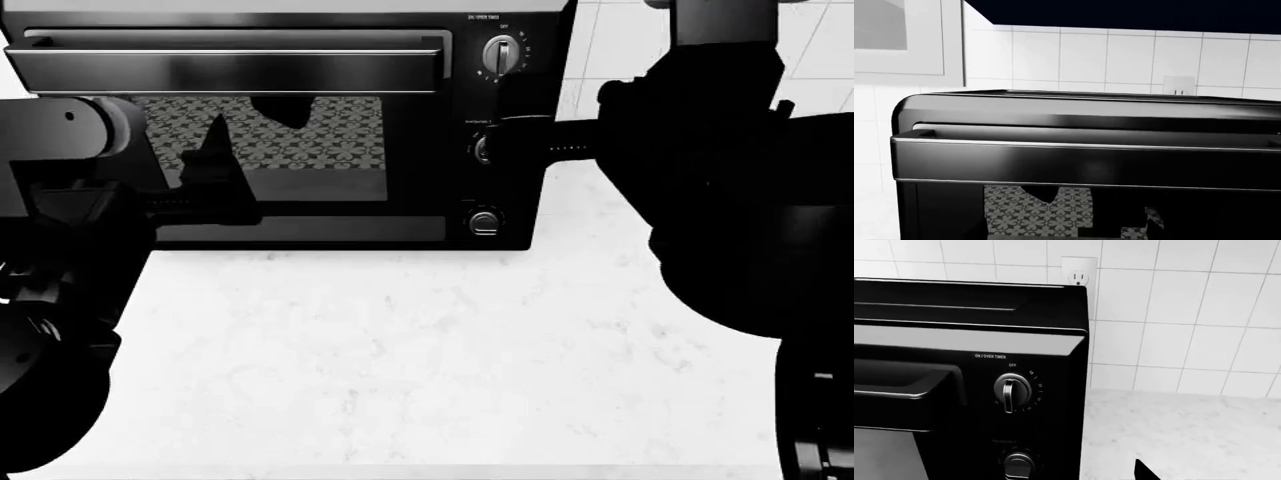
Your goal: Turn on the toaster oven by setting the timer.
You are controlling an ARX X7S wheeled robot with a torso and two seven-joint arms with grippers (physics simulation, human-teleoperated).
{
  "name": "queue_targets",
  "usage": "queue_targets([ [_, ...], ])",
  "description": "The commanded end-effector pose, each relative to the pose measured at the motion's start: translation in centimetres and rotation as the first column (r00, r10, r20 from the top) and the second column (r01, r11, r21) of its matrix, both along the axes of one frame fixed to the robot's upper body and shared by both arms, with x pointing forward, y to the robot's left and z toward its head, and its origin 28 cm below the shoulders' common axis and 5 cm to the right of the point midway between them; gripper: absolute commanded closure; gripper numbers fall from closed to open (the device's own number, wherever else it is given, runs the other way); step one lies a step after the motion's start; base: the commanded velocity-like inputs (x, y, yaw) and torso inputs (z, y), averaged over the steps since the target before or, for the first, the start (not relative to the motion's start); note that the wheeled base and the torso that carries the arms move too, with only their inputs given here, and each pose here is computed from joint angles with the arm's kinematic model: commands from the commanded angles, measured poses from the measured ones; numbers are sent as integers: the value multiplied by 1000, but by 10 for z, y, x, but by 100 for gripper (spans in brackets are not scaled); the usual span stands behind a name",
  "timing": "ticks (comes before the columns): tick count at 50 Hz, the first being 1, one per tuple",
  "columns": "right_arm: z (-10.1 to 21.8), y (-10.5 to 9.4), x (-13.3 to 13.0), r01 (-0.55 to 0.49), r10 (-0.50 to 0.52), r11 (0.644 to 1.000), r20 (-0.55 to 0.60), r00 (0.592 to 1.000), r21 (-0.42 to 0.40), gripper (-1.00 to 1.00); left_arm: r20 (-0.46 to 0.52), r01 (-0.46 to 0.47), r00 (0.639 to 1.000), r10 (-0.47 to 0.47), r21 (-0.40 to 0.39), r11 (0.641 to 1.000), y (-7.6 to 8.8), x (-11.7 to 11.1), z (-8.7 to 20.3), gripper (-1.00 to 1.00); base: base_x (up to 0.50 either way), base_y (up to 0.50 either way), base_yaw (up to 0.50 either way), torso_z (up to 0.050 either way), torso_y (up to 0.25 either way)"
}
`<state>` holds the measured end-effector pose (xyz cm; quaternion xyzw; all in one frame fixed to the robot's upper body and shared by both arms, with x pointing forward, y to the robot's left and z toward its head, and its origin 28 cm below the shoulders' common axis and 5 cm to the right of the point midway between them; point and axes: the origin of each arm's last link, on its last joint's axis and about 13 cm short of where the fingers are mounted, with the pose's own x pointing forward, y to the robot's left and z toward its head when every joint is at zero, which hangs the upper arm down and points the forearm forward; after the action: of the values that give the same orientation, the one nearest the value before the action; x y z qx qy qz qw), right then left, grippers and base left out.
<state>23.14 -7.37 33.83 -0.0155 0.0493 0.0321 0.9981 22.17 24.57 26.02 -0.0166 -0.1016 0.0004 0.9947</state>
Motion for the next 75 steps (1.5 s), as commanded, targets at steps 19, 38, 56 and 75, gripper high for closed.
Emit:
queue_targets([
  [19,6,19,1,19,-19,1000,1,1000,13,-100,-6,0,1000,0,-8,1000,0,-1,-2,-100,0,0,0,0,0],
  [38,6,19,2,29,-28,999,-17,999,21,-100,-7,-3,1000,3,-9,1000,0,0,-2,-100,0,0,0,0,0],
  [56,4,19,2,47,-46,999,-28,999,16,-100,-8,-3,1000,3,-10,1000,0,0,-2,-100,0,0,0,0,0],
  [75,8,28,-1,49,-48,999,-48,998,16,-100,-7,-6,1000,6,-16,1000,1,1,-1,-100,0,0,0,0,0],
])
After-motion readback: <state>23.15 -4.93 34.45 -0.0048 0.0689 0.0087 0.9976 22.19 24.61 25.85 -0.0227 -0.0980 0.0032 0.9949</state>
